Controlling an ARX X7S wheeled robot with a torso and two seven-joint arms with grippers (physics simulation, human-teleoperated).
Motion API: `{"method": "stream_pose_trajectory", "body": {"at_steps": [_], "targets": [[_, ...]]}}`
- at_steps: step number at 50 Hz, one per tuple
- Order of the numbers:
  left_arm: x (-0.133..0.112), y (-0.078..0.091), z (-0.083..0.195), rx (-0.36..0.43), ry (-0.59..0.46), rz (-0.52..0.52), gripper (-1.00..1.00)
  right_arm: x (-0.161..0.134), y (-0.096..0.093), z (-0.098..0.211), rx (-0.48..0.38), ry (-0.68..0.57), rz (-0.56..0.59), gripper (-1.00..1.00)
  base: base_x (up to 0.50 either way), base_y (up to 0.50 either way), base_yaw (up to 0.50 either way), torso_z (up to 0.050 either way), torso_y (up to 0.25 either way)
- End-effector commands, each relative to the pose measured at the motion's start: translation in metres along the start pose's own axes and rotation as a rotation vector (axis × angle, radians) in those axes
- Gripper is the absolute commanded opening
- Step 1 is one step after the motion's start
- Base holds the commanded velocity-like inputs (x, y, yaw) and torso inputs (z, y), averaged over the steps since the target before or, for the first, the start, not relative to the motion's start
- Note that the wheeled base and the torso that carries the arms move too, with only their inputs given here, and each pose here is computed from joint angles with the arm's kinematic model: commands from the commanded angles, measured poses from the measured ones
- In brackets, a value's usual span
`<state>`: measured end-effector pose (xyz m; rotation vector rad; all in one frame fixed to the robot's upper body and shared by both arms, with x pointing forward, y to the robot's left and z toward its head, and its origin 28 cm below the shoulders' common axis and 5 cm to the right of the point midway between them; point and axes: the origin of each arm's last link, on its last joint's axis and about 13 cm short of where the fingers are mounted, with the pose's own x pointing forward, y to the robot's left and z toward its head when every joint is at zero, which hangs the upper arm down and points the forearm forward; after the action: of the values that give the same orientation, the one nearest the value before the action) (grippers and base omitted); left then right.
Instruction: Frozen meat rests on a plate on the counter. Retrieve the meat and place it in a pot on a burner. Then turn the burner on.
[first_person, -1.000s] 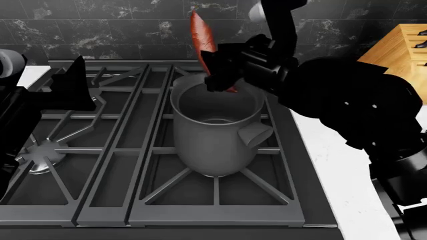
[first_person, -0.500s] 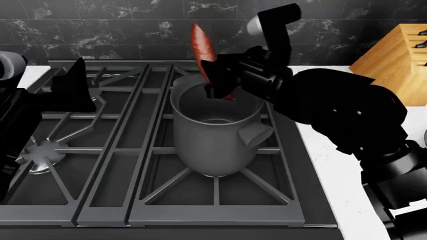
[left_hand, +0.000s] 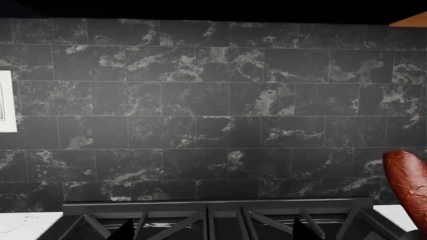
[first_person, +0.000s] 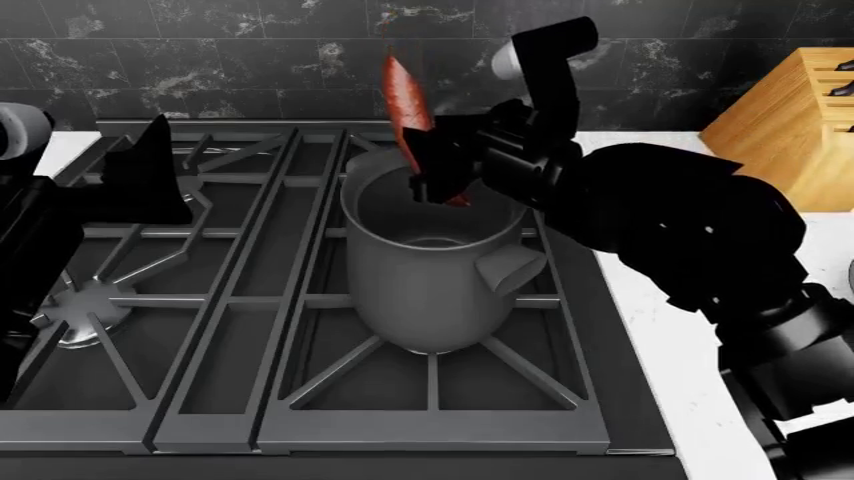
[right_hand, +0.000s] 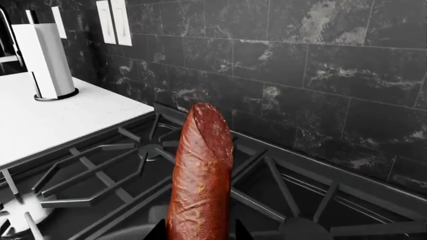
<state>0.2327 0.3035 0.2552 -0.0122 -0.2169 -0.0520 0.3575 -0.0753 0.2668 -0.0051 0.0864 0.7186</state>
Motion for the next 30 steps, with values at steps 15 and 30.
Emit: {"method": "stream_pose_trajectory", "body": {"at_steps": [15,30], "targets": [[0.0,0.0,-0.001,0.001,0.0,0.001,1.0,0.006,-0.003,-0.006,-0.012,0.013,-0.009,-1.0,0.0,0.0,0.0,0.0,0.0],[0.0,0.0,-0.001,0.002,-0.001,0.0,1.0,0.0,-0.006,-0.005,-0.012,0.017,-0.014,-1.0,0.0,0.0,0.0,0.0,0.0]]}}
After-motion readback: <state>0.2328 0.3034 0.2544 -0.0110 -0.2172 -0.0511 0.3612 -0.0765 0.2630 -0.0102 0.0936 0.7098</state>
